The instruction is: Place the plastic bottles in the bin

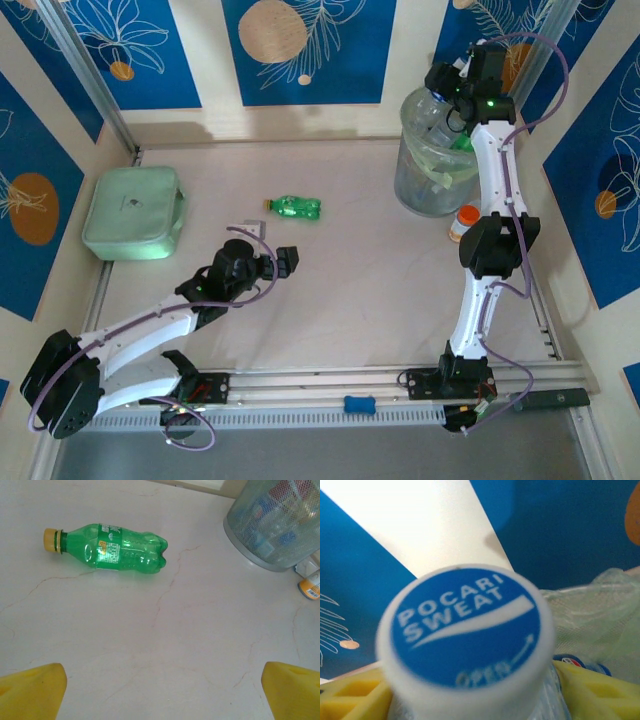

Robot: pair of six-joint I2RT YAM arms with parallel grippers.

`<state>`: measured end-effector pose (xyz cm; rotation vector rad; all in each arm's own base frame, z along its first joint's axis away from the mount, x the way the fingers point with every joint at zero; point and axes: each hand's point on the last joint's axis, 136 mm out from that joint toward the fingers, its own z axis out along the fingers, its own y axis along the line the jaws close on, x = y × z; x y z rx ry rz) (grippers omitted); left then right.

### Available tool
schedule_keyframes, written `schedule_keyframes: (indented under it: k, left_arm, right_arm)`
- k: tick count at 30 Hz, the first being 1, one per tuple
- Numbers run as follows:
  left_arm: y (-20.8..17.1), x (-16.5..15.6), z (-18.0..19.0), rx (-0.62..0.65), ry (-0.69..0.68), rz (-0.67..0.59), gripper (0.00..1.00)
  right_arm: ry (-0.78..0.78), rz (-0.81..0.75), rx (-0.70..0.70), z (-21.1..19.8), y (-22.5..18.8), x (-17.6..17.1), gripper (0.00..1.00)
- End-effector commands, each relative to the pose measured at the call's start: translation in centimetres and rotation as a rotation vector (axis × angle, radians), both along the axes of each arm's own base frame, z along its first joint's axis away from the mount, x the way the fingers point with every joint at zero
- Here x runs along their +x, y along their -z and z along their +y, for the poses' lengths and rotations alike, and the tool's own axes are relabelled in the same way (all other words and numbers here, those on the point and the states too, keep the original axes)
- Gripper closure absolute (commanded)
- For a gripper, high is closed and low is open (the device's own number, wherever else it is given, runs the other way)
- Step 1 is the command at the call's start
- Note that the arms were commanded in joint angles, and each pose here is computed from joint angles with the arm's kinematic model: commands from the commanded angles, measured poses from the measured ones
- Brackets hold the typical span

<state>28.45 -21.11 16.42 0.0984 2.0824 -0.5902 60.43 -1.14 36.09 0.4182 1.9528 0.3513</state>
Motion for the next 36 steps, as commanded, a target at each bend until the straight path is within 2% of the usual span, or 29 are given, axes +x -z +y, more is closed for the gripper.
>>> schedule_keyframes:
  k: [1, 10, 15, 19, 23, 29, 36]
  left_arm:
    - [-1.1, 0.5, 0.6, 0.028, -0.025, -0.025, 0.01]
    - [-3.1, 2.1, 1.9, 0.066, -0.078, -0.068, 0.01]
    - [-4.3, 4.2, 2.4, 0.066, -0.090, -0.081, 0.01]
    - [-4.8, 6.5, 2.8, 0.077, -0.082, -0.077, 0.01]
    - [-5.0, 9.5, 2.5, 0.077, -0.036, -0.055, 0.01]
    - [-3.9, 13.7, 0.3, 0.122, 0.086, -0.017, 0.01]
    - [-1.3, 18.2, -1.6, 0.136, 0.197, 0.052, 0.01]
  right_arm:
    - [0.031, -0.019, -0.013, -0.9, -1.8, -0.8, 0.18]
    - [0.104, -0.072, -0.093, -2.7, -5.4, -3.8, 0.10]
    - [0.076, -0.131, -0.111, -1.9, -6.8, -6.5, 0.09]
    - [0.024, -0.185, -0.067, -0.6, -6.8, -9.6, 0.05]
    - [-0.070, -0.200, 0.011, 1.8, -5.2, -12.8, 0.00]
    - [-0.202, -0.120, 0.110, 5.8, -0.5, -16.8, 0.01]
    - [-0.298, -0.032, 0.140, 10.2, 5.0, -20.9, 0.01]
